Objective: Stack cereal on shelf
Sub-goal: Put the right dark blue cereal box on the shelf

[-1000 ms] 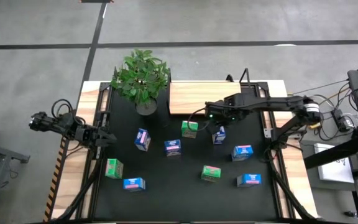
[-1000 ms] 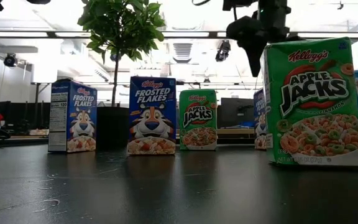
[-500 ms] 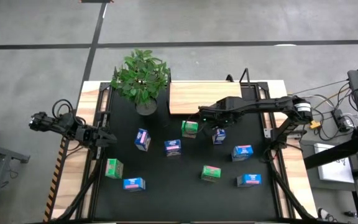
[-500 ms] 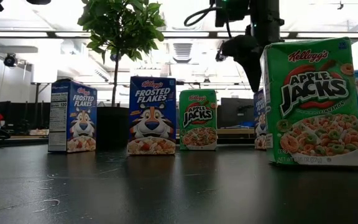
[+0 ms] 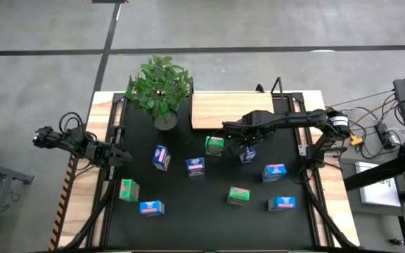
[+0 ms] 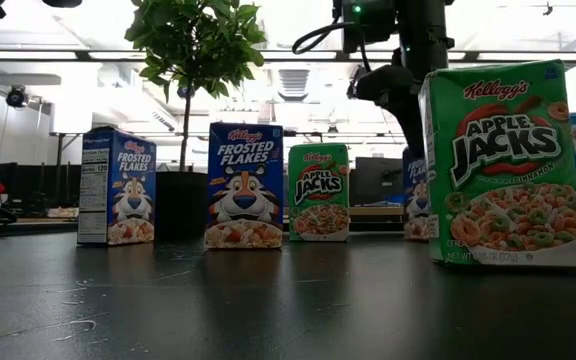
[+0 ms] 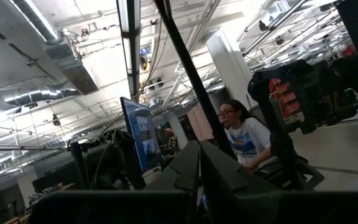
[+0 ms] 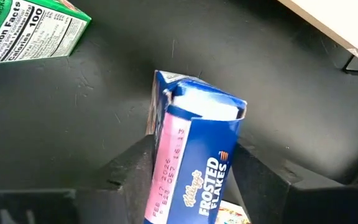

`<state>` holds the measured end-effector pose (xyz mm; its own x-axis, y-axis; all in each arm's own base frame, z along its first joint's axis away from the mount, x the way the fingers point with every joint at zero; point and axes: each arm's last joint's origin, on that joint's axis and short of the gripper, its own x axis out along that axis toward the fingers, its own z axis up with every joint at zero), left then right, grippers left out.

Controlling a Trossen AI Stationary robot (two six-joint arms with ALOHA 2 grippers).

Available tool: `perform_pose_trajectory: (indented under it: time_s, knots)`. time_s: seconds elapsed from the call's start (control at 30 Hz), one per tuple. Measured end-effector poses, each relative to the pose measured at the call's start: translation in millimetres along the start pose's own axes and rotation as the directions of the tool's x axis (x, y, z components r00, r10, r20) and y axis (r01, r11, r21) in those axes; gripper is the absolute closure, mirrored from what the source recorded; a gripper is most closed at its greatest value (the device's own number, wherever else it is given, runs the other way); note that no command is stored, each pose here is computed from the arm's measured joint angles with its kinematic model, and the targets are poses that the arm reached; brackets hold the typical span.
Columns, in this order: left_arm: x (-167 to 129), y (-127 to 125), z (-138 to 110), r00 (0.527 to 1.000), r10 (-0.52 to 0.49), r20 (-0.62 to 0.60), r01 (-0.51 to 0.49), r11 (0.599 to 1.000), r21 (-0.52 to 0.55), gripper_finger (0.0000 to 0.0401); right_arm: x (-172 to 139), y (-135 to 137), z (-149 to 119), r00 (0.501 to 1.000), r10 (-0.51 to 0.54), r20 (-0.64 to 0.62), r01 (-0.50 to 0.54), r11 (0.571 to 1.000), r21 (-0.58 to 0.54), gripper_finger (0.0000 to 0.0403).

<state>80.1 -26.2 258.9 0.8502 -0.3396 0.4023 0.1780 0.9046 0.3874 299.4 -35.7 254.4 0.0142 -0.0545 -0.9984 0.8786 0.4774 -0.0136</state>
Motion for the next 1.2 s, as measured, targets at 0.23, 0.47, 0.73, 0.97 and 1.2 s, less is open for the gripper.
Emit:
perform_pose_trajectory:
  time_s: [0.23, 0.47, 0.73, 0.97, 1.2]
  knots:
    - [0.0, 0.0, 0.0, 1.000, 0.000, 0.000, 0.000, 1.000, -0.001, 0.0401, -0.2, -0.1, 0.0, 1.000, 0.000, 0.000, 0.000, 1.000, -0.001, 0.0239]
    - [0.0, 0.0, 0.0, 1.000, 0.000, 0.000, 0.000, 1.000, -0.001, 0.0401, -1.7, -0.9, -0.5, 1.000, 0.004, 0.002, -0.004, 0.999, -0.044, 0.0253]
    - [0.0, 0.0, -0.1, 1.000, 0.000, 0.000, 0.000, 1.000, -0.001, 0.0401, -29.1, -8.0, 3.9, 1.000, -0.009, 0.001, 0.009, 0.993, -0.119, 0.0262]
    - [0.0, 0.0, -0.1, 1.000, 0.000, 0.000, 0.000, 1.000, -0.001, 0.0401, -59.2, -17.9, 24.8, 0.995, 0.013, 0.101, 0.002, 0.988, -0.152, 0.0264]
    - [0.0, 0.0, 0.0, 1.000, 0.000, 0.001, 0.000, 1.000, 0.004, 0.0401, -87.0, -40.9, 60.2, 0.977, 0.058, 0.207, -0.023, 0.986, -0.167, 0.0266]
